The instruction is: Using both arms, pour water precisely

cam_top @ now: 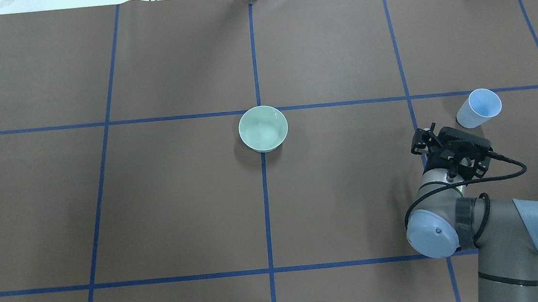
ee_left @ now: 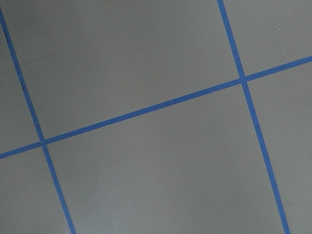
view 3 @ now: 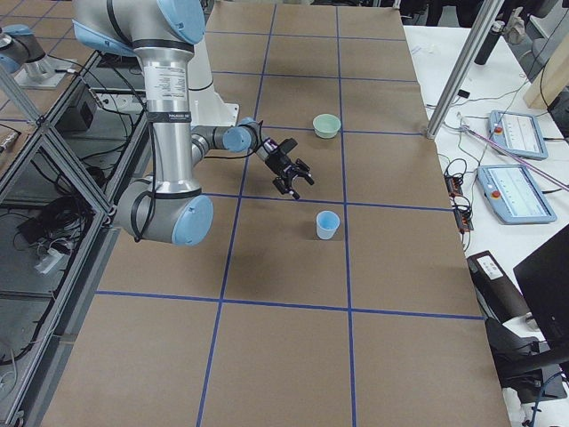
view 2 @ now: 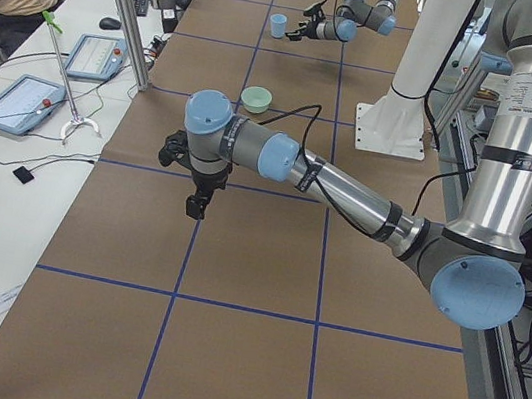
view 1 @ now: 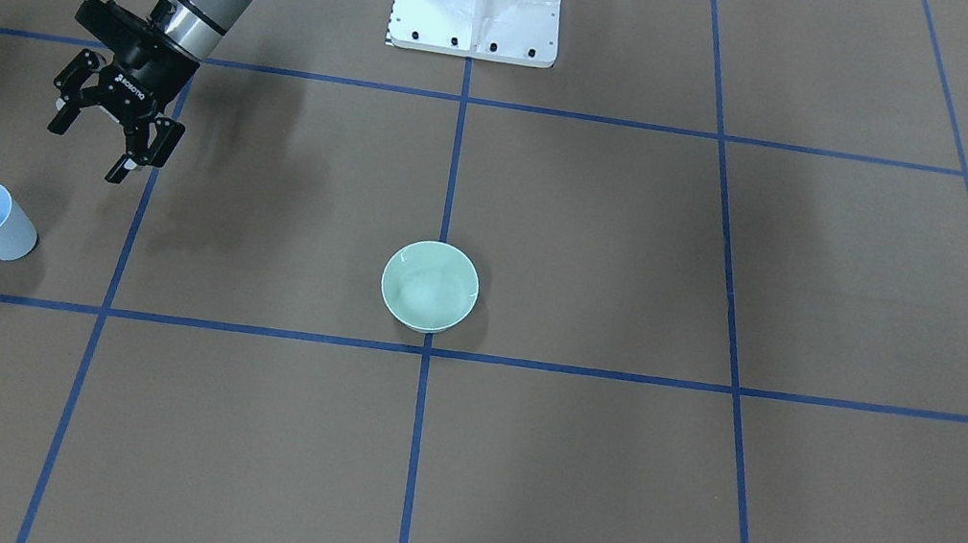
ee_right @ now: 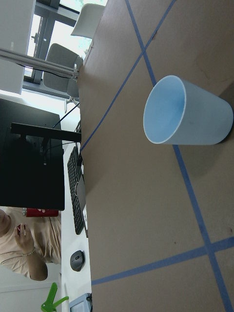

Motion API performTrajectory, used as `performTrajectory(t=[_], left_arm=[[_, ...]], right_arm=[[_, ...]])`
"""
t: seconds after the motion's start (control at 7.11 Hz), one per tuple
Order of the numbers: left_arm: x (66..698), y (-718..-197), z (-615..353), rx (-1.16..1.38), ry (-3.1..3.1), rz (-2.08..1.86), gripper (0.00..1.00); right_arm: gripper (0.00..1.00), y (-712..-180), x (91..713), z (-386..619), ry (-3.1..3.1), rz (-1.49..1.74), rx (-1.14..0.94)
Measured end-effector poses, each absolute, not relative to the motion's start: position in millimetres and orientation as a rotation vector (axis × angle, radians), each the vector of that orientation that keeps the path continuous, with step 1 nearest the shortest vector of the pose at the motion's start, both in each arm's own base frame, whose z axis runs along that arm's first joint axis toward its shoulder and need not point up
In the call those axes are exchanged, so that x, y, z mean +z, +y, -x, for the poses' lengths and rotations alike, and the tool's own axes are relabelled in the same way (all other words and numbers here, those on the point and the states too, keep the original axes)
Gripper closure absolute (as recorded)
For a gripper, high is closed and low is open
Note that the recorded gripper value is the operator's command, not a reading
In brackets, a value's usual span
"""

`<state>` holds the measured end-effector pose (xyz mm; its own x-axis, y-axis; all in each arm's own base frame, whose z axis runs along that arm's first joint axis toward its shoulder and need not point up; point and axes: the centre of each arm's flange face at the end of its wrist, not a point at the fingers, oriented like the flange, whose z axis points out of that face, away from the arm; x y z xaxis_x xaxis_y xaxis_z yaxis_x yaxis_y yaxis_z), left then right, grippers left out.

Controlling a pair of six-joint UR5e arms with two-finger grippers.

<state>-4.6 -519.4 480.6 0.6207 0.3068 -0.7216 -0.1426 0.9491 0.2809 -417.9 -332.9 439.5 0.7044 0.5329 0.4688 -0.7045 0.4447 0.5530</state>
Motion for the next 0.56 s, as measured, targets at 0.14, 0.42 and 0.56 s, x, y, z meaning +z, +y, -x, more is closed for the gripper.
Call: performTrajectory(t=[0.14,0.42,0.56], left_arm=[[480,-519,4,0.261,0.865,-0.205,0.00],[479,-519,4,0.262,0.865,-0.206,0.00],[479,-519,4,0.261,0.865,-0.206,0.00]], right_arm=[[0.00,-338,428,419,-0.234,-0.779,0.740],[0.00,-356,400,403,-0.222,-0.723,0.645],[0.00,-370,381,387,-0.223,-0.685,0.592]])
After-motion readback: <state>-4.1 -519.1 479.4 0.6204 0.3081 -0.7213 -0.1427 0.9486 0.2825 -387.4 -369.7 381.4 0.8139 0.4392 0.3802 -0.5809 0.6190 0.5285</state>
